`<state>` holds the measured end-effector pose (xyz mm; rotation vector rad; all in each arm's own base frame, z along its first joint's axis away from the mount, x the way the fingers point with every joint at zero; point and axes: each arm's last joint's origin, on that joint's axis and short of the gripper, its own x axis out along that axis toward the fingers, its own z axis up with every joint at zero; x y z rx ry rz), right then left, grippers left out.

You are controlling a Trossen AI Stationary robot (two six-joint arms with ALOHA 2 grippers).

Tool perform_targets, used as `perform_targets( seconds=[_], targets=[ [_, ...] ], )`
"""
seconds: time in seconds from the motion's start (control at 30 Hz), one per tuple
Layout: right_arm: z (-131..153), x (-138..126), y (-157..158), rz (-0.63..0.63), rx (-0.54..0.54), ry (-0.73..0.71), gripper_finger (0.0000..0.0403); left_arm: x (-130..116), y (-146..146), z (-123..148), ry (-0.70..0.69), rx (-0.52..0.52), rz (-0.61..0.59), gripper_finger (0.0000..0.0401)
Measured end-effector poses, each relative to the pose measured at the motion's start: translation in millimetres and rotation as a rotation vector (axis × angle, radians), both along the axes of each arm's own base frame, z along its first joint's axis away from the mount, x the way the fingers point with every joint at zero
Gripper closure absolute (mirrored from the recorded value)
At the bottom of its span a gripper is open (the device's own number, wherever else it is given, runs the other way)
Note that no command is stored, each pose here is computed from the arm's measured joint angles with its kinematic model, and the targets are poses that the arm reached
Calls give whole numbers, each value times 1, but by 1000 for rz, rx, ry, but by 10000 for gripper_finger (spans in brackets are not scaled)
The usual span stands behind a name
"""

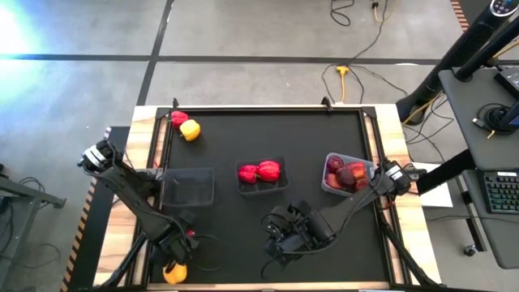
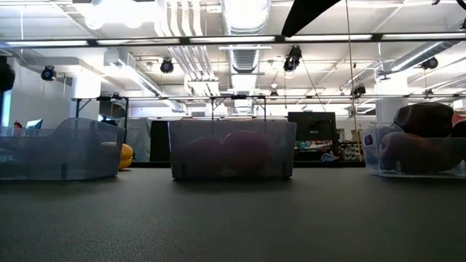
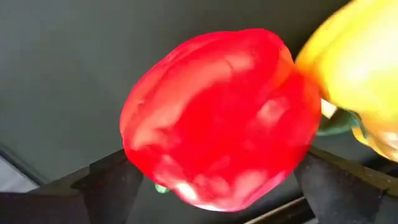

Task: Sort produce into baskets
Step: Put the red bell pepper into the right black bin

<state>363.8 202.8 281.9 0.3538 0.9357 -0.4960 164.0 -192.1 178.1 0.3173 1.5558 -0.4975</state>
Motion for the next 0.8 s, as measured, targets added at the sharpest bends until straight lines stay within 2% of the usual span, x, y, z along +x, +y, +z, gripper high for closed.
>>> perform_targets(
  seconds=[0.23,0.4,0.47,0.6,0.8],
  targets=[
    [0,-2,3,8,0,0,26,11,5,0,-150,85,91,53],
    [0,-2,3,6,1,-2,26,32,11,2,-262,48,180,77],
    [0,-1,4,8,4,-6,26,39,13,2,-296,33,183,84],
    [-2,0,5,16,4,-9,26,47,19,2,-376,67,184,93],
    [-13,7,18,38,44,-33,26,68,13,4,-539,-21,209,93]
  ],
)
